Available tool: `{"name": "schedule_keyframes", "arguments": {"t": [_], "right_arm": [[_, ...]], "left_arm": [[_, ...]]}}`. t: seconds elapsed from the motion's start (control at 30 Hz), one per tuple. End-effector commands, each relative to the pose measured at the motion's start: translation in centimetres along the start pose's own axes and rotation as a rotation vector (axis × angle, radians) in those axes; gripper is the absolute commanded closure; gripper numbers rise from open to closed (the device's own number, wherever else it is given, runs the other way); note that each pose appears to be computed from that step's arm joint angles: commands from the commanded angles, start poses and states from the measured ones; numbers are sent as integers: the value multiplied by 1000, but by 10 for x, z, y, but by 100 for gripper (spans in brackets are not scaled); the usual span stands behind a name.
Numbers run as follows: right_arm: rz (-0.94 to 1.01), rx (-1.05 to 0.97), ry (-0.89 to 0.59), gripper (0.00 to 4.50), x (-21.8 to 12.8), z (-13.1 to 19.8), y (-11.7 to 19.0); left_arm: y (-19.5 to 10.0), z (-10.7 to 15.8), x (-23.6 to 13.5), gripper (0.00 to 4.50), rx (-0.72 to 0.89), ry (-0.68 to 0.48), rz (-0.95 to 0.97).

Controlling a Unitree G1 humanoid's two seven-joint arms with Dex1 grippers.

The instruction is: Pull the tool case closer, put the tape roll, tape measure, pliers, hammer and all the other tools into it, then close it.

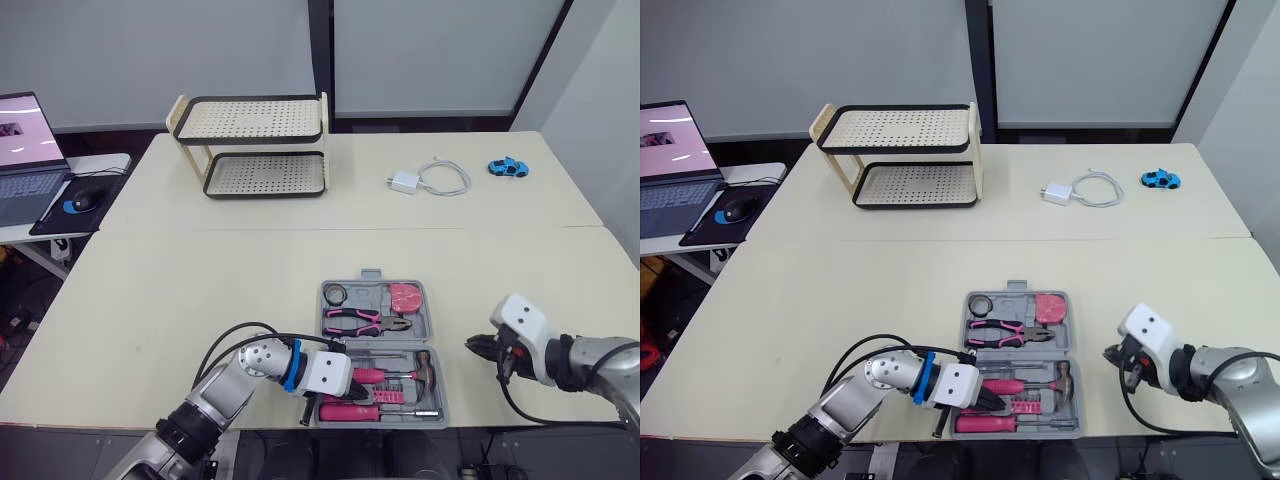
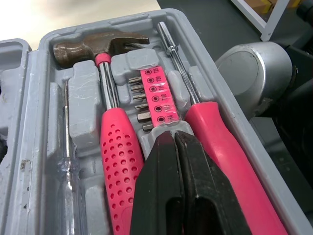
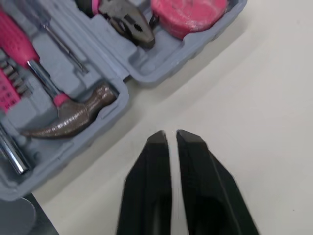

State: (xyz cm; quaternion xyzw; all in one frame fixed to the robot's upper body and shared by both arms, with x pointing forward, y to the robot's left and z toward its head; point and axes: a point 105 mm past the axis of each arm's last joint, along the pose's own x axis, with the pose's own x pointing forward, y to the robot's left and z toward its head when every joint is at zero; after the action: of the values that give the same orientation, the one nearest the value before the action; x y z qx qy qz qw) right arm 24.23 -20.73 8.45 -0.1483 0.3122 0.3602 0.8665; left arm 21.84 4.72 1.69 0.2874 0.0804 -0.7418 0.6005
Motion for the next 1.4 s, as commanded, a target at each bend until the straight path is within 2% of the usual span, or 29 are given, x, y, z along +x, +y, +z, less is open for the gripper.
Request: {"name": "schedule_keyframes", "arguments": {"t": [0.03,0.17,0.3,0.53,0.8,1.2,1.4], "right_arm": [[-3,125,-46,285,-1,16,-6],[11,315,-70,143,12,25,-15],[5,422,-87,2,30,34,-23],[-36,559,-125,2,63,47,-39],[-54,622,-114,2,88,48,-49],[144,632,-68,2,109,51,-21],[219,642,-129,2,112,63,-17]], "left_arm": [[-6,-12,0,450,-6,67,-28],[-6,-14,1,450,-4,73,-37],[-6,-14,2,450,-6,77,-44],[-6,-13,4,450,-9,91,-69],[-6,-12,1,450,-12,103,-81],[-18,-25,-5,450,-35,140,-118],[-21,-32,-7,450,-47,156,-119]]}}
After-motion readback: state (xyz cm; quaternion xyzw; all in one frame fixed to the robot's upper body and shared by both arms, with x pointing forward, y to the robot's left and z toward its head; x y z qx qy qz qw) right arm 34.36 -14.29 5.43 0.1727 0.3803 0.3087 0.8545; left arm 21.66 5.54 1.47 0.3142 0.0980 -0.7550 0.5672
